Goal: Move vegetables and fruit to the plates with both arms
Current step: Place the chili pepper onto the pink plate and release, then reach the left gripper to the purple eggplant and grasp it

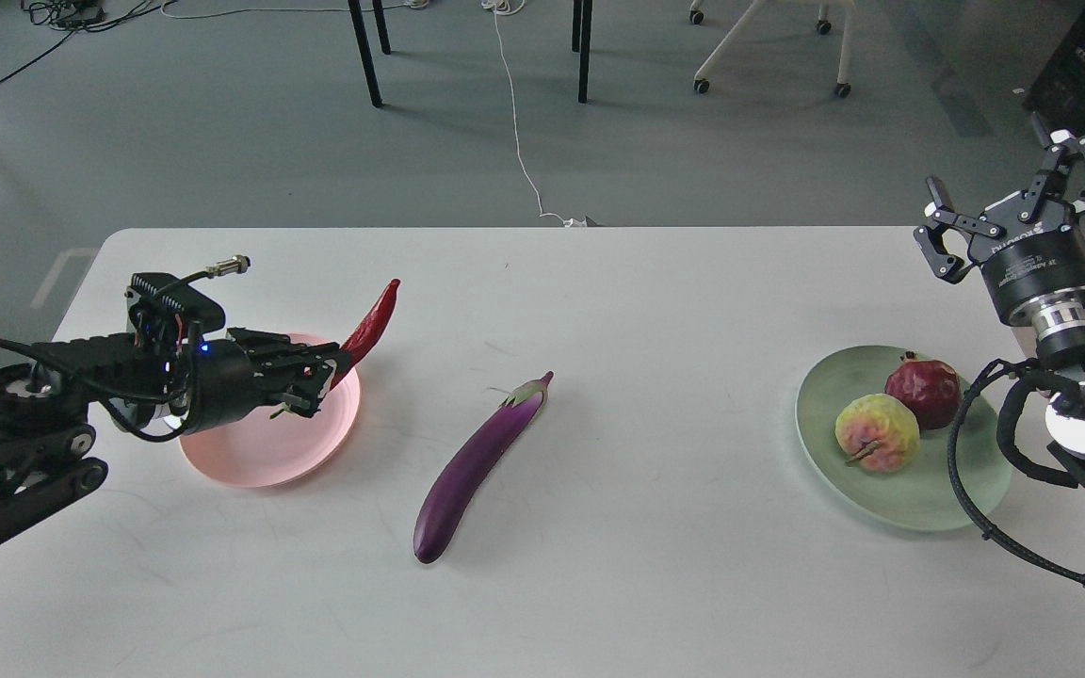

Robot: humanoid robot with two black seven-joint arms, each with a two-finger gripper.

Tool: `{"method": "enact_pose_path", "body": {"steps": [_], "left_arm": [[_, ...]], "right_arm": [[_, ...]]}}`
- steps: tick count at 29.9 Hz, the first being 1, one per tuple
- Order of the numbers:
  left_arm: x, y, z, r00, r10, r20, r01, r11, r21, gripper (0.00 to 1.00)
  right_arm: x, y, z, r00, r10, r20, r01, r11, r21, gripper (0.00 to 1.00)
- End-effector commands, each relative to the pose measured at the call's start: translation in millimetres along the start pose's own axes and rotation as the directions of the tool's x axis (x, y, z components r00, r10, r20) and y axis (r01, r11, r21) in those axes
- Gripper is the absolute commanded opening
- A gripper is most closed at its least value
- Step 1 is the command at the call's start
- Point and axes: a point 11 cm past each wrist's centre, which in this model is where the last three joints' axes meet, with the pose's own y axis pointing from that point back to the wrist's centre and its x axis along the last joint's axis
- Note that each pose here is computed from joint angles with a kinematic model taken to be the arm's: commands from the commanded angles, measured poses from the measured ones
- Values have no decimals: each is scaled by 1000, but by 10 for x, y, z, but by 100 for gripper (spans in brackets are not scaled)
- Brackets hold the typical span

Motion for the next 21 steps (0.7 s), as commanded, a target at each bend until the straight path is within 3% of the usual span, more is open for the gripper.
{"method": "enact_pose_path", "body": {"steps": [1,3,6,11,15,17,21], "left_arm": [[-185,140,-153,1000,-25,-19,26,999,43,12],[-266,153,-170,999,-38,-31,39,998,52,17],[-352,198,-272,998,-65,-27,67,994,83,33],[-390,206,-417,996,-74,-42,78,989,125,45],[-328,172,-369,997,-59,-40,63,992,109,66],[-231,119,-305,999,-26,-44,29,996,87,75],[275,43,18,994,81,-73,-83,996,-16,76]], "right_arm": [[-1,0,28,1000,7,-1,-7,1000,-4,99],[1,2,38,1000,9,-3,-9,1000,-7,99],[0,5,46,1000,7,-3,-7,1000,-10,99],[16,9,6,1000,7,-12,-7,1000,-7,99],[29,16,-9,1000,8,-15,-8,1000,-7,99],[29,16,-9,1000,8,-15,-8,1000,-7,99],[24,22,21,1000,8,-12,-8,1000,-12,99]]}}
